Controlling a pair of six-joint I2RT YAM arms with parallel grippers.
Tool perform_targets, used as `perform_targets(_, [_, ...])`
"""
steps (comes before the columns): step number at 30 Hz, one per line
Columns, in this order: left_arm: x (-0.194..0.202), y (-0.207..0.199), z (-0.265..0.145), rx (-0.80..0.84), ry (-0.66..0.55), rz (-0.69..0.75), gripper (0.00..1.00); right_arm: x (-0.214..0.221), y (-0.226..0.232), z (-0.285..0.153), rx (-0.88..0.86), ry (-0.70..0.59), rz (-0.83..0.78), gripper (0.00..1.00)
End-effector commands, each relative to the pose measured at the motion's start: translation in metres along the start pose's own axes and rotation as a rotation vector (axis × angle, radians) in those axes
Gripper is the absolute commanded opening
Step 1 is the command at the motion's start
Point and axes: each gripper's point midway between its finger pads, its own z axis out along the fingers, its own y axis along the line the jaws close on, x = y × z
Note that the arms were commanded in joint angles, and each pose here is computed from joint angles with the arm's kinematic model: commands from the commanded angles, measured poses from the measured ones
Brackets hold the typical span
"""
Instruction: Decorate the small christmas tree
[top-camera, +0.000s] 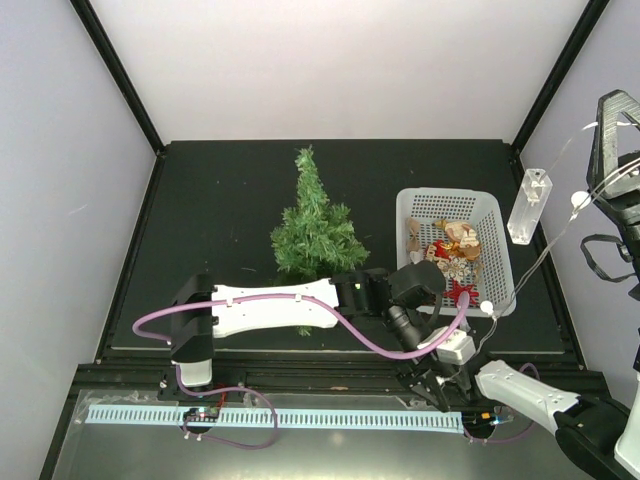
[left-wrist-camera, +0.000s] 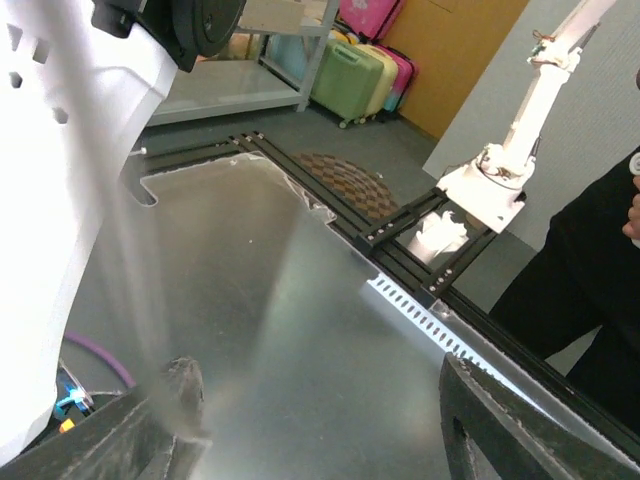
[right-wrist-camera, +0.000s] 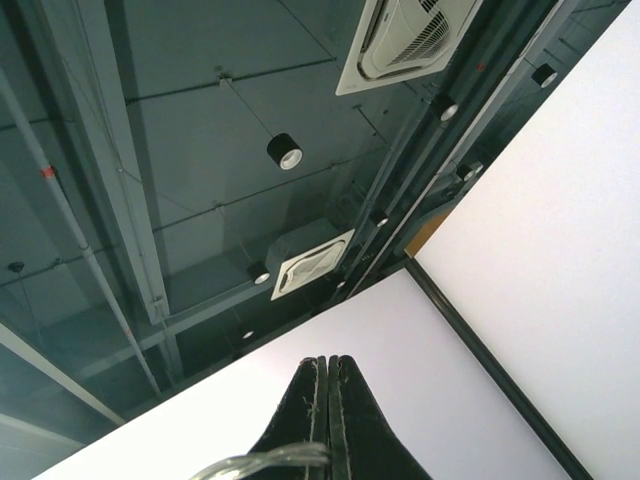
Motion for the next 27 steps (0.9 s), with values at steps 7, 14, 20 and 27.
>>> perform_targets(7, [-0.029, -0.018, -0.008, 0.002, -0.018, 0.083, 0.21, -0.007, 0.01, -0.005, -0.03, -0.023, -0.003, 0.01])
perform_targets(14, [-0.027, -0.033, -0.026, -0.04, 0.038, 0.102, 0.02, -0.012, 0.013, -0.013, -0.016, -0.037, -0.037, 0.01])
perform_targets(20, [-0.031, -0.063, -0.064, -0.109, 0.112, 0.166, 0.02, -0.02, 0.019, -0.024, 0.007, -0.05, -0.088, 0.01])
perform_targets(27, [-0.032, -0.107, -0.131, -0.268, 0.209, 0.264, 0.02, -0.002, 0.004, -0.027, 0.041, 0.014, -0.087, 0.01])
